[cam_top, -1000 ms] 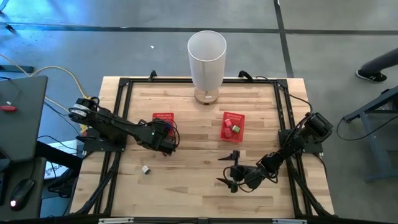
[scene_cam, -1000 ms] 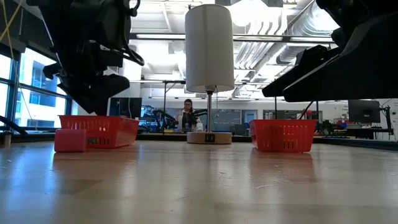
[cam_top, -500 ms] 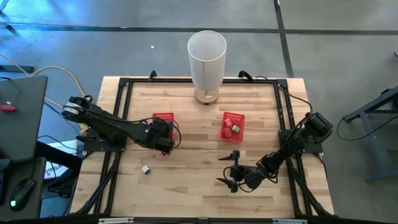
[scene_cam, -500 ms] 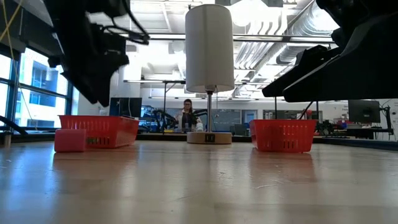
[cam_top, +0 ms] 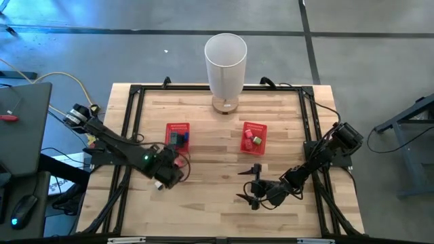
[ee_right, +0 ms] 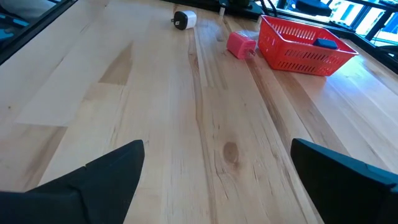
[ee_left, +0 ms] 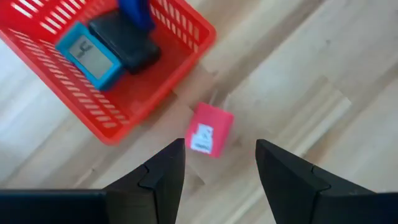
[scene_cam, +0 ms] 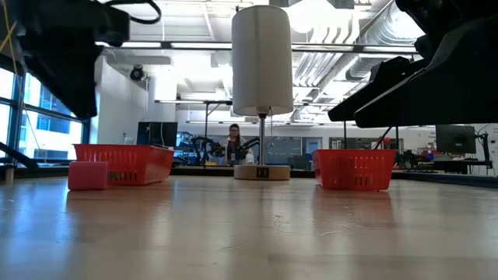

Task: Pick & Place Office items
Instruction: Put the pink charger adapter into the right red bin

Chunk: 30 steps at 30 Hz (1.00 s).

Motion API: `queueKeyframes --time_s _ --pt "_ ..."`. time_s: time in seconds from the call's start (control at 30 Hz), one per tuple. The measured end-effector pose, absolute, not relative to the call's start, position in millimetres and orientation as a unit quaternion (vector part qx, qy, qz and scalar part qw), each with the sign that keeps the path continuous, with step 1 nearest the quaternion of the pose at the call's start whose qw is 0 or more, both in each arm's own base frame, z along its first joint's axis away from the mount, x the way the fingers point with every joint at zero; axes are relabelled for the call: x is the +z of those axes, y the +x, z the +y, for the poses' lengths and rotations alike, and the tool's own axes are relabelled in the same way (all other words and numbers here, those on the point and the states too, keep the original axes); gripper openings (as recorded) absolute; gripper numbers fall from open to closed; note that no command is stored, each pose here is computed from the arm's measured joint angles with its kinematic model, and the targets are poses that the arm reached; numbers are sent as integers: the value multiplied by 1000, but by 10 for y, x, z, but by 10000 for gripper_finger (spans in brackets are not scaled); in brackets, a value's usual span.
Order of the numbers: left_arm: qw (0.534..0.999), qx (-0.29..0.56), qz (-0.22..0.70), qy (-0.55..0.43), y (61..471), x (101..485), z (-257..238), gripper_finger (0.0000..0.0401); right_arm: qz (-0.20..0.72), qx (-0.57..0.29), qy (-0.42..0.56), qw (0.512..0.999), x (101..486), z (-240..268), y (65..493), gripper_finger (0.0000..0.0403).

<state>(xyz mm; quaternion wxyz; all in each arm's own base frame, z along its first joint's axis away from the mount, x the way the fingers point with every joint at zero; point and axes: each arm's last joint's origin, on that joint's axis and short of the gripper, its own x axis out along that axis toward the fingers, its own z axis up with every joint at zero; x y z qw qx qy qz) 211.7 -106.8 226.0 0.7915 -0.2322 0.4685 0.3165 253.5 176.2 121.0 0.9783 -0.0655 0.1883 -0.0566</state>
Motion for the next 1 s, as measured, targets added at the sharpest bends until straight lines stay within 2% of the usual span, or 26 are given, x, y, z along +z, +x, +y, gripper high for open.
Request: queueKeyframes --time_s 0.37,1.0 --pt "786 317 454 -273 2034 2246 -1254 186 191 -45 -57 979 1208 1769 2535 394" --pt "796 295 478 -227 2233 2042 -1296 186 201 -34 -61 977 1192 1772 2529 394"
